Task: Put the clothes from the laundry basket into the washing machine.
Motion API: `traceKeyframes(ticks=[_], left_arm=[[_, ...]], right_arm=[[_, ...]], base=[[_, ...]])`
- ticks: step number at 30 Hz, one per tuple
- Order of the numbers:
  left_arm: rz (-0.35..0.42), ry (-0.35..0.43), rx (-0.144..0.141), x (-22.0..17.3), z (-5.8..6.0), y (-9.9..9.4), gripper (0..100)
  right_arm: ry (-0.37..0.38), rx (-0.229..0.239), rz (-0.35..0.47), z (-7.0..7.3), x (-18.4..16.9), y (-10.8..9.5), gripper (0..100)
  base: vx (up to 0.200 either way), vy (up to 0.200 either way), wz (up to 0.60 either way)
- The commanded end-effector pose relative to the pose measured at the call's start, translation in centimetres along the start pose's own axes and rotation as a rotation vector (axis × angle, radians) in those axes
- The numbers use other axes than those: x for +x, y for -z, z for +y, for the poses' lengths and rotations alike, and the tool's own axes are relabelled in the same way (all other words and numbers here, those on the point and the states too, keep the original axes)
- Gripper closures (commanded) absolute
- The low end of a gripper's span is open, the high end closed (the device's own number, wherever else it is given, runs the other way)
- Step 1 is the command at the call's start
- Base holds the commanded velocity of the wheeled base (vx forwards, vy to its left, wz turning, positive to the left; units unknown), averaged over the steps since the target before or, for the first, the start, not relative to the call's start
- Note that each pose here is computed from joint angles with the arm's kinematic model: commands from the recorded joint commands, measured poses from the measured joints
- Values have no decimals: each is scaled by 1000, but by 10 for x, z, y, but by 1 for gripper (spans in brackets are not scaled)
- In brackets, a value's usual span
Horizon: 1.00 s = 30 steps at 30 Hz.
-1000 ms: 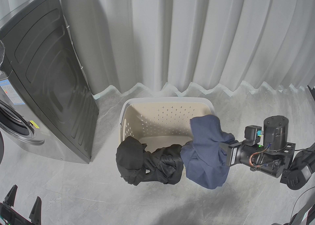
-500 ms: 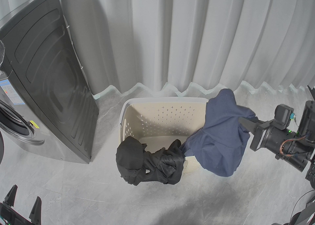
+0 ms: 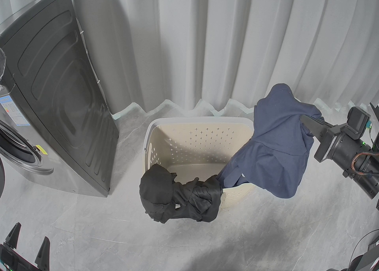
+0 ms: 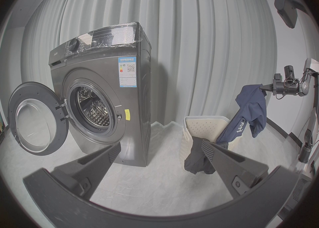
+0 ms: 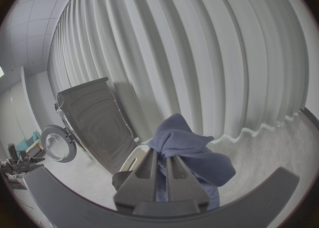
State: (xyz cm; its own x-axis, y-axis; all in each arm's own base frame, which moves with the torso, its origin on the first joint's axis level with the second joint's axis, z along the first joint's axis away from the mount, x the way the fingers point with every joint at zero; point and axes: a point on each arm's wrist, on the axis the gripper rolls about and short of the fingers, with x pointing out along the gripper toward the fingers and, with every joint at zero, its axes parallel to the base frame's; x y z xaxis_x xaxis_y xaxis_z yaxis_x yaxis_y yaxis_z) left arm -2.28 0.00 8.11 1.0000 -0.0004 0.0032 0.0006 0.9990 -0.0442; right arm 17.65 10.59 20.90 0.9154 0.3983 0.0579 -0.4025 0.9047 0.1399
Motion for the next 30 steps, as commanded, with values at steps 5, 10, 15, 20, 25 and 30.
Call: traceKeyframes(ticks=[5,10,15,20,25,30], left_arm=[[3,-2,0,0,0,5,0],[3,1,0,0,0,5,0],[3,1,0,0,0,5,0],[3,1,0,0,0,5,0],[3,-1,0,0,0,5,0],[3,1,0,0,0,5,0]], right_arm=[[80,-41,-3,-2,-1,1,100],[79,-38,-10,-1,-1,0,100],[76,-36,-19,0,0,-2,100],[84,-37,-21,0,0,-2,100],[85,-39,-20,1,-1,-2,100],[85,-40,-21,1,-1,-2,100]], base=[[-80,0,0],[0,0,0],[0,160,0],[0,200,0],[0,200,0],[0,200,0]])
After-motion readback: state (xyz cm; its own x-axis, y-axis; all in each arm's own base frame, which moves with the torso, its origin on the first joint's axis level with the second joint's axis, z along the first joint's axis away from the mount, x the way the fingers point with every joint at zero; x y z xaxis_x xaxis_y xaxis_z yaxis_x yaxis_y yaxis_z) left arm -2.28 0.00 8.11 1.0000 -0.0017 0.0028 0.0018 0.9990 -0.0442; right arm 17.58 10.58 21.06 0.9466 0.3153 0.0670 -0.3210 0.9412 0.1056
